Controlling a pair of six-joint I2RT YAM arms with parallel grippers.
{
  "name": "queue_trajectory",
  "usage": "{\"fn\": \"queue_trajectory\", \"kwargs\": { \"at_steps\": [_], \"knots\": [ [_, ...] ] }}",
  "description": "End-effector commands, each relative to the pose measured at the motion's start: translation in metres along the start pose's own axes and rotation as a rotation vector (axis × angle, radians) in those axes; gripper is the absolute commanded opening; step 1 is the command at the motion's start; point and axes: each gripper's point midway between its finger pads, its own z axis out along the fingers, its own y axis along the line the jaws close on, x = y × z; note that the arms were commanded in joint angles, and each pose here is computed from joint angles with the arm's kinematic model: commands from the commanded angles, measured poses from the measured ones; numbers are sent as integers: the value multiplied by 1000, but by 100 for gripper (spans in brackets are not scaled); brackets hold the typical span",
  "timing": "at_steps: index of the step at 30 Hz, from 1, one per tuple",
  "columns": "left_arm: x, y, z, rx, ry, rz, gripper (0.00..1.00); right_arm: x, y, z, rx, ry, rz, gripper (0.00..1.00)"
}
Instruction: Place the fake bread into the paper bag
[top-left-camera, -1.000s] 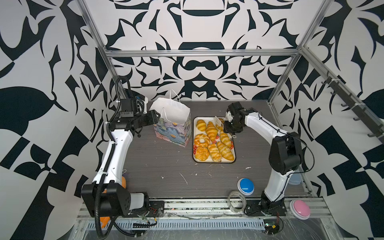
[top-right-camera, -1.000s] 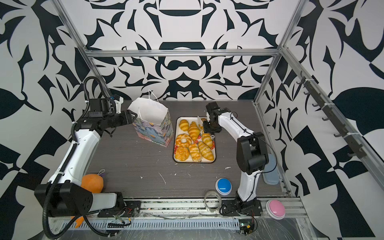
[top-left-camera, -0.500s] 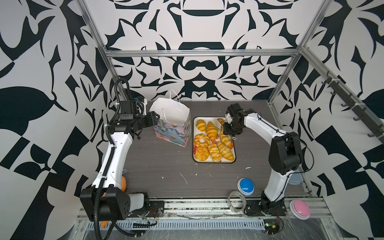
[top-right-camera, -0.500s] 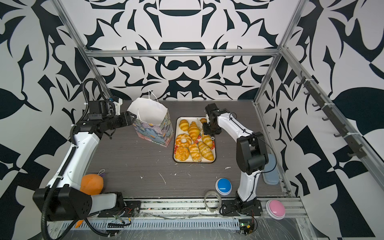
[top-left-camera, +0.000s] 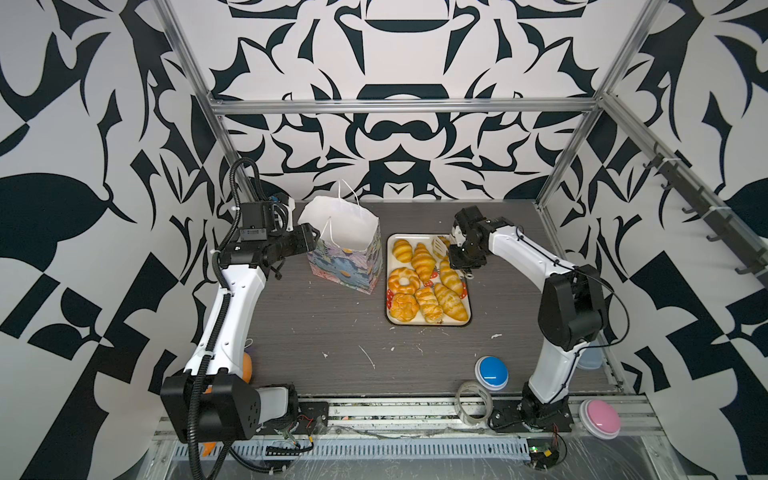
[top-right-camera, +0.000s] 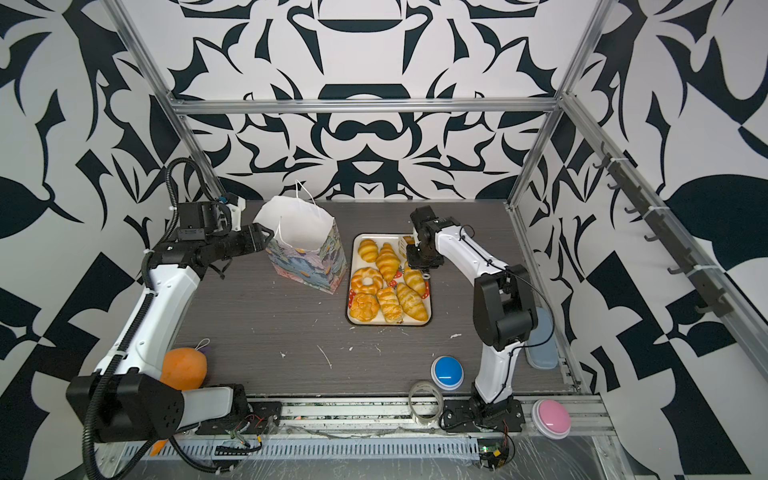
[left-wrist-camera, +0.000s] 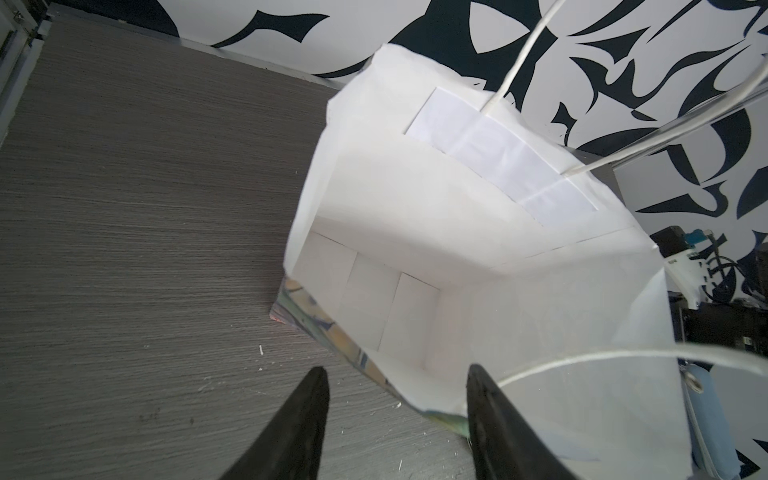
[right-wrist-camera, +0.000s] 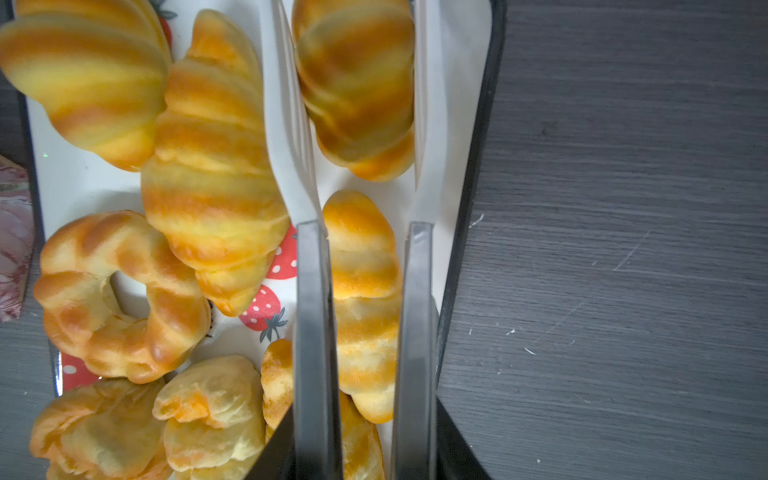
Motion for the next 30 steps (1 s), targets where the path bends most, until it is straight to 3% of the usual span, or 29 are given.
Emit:
{"fn": "queue_trajectory", "kwargs": {
  "at_steps": [1,12,30],
  "knots": [
    [8,-1,1,12,11,-11,56,-14,2,-39,-3,-111,-4,38],
    [1,-7,-11,27,-37,0,56,-22,20,-77,-93,-205,-24,38],
    [0,-8,-12,53,-35,-16,54,-28,117,-220,-449,-535,-258,38]
  ]
}}
